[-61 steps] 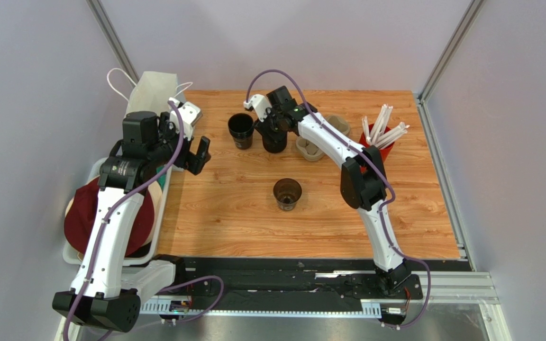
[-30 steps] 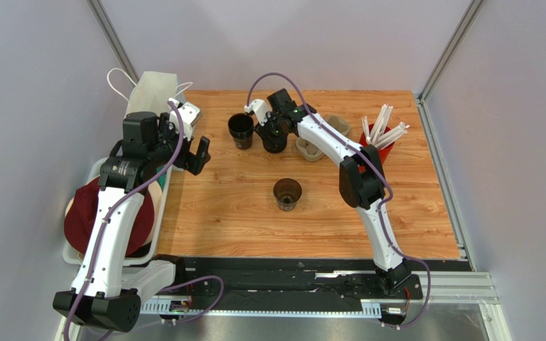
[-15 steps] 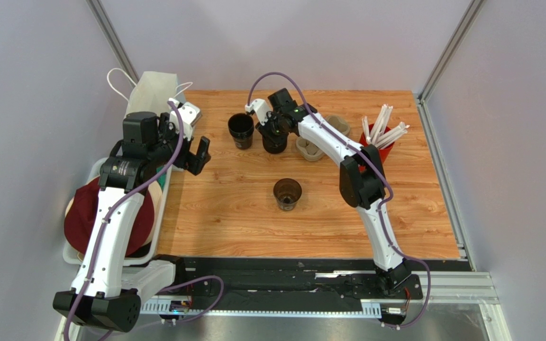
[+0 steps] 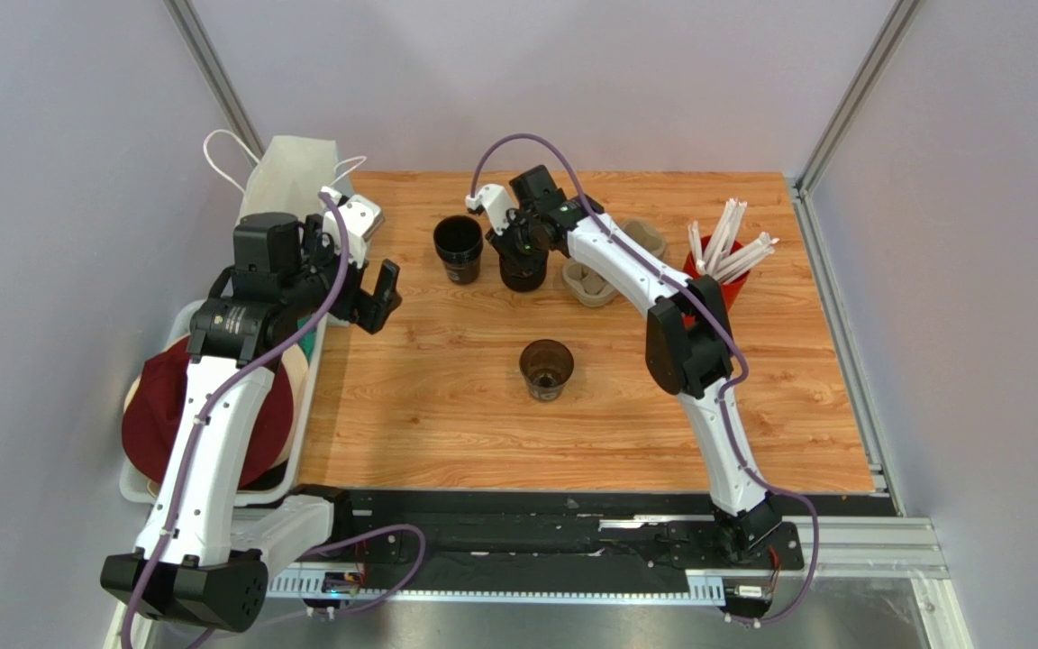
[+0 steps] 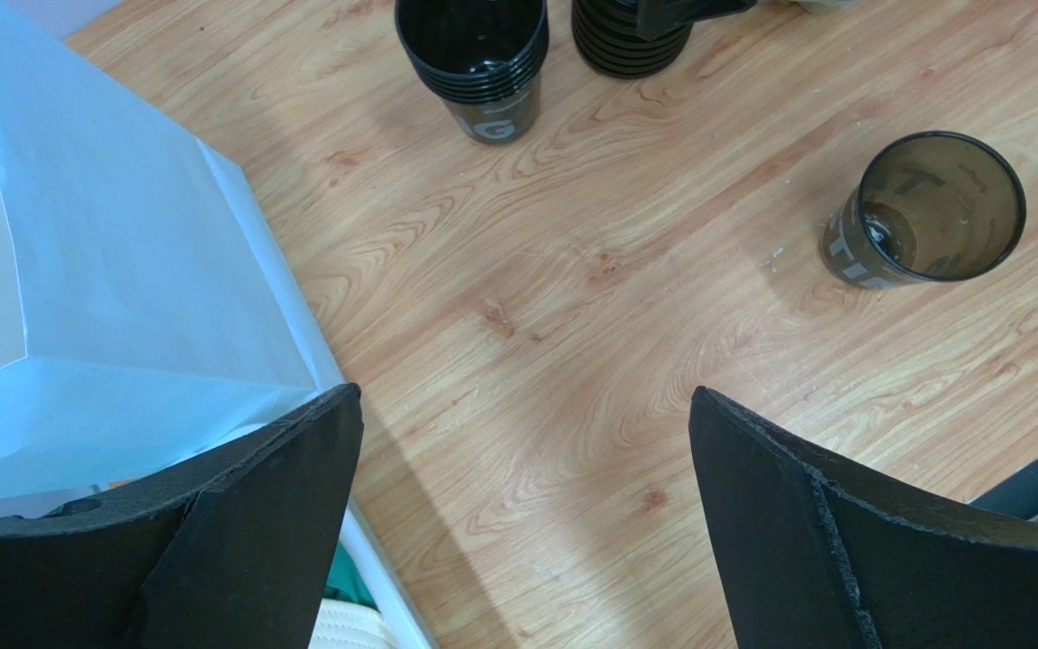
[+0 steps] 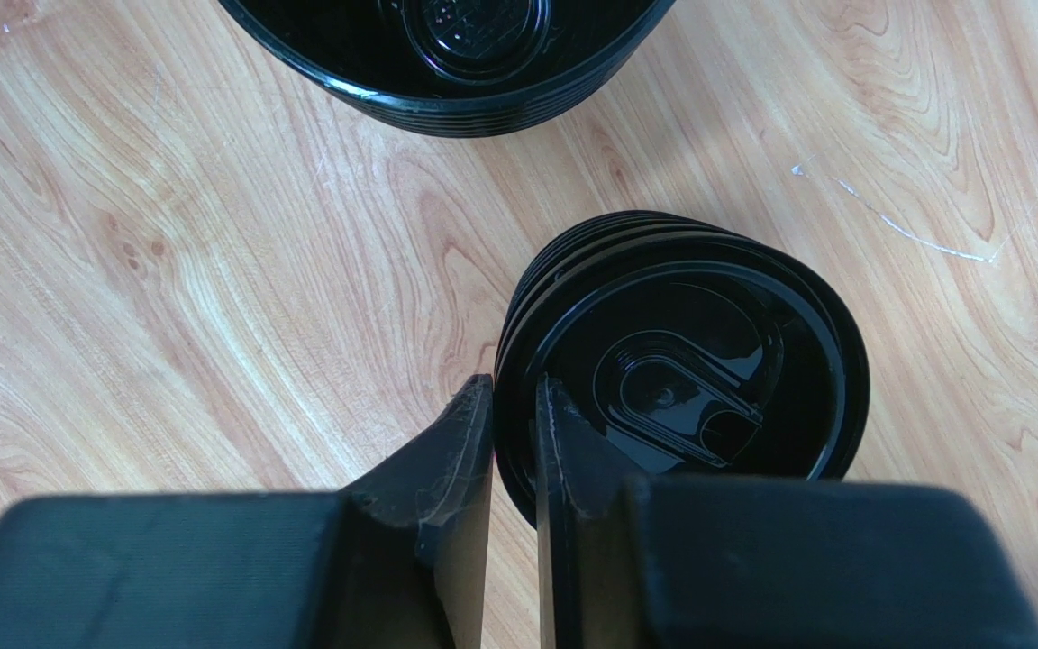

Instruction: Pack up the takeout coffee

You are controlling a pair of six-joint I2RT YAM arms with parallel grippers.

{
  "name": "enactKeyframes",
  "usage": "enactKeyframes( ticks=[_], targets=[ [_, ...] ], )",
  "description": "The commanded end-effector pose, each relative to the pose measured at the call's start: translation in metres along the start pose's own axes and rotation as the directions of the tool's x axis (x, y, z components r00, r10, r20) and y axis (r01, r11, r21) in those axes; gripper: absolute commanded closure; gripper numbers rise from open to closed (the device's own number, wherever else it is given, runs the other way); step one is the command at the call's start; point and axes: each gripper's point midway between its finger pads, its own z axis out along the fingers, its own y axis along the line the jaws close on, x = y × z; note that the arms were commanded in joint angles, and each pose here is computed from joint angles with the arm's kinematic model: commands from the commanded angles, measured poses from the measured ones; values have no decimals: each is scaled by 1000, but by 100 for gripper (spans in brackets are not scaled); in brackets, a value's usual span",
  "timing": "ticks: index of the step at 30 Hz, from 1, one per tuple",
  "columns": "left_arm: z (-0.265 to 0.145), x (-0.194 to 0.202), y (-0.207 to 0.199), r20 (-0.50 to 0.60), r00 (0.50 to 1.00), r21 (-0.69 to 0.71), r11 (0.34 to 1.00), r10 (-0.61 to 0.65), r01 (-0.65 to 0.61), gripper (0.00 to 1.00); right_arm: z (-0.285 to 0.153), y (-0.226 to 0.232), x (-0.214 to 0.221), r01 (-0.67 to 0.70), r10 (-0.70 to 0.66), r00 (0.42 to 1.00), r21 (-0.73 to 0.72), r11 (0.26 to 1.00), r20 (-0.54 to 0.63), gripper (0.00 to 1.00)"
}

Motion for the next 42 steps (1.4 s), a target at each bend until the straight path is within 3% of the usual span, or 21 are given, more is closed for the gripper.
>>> enactKeyframes(
  ticks=[1,14,26,34,42],
  targets=[
    [2,-8,1,35,999,5,1000,-6,6,1,-24,-9,-34,-1,-3,996,38,999,92,83],
    [4,-8,2,30,1000,5,1000,-10,9,1,-8,-1,-16,-7,8,999,-12,1000,47,75],
    [3,-8,2,32,999,4,1000,-7,7,1,-10,1,-20,-44,46,997,-35,998,57,83],
    [3,-7,2,33,999,1,1000,-5,5,1,-21,-23,-30,-26,19,997,88,996,78,95],
    [4,-8,3,34,999,0,1000,-4,4,1,-42,-29,-40,-3,-11,996,142,990,94,97]
  ],
)
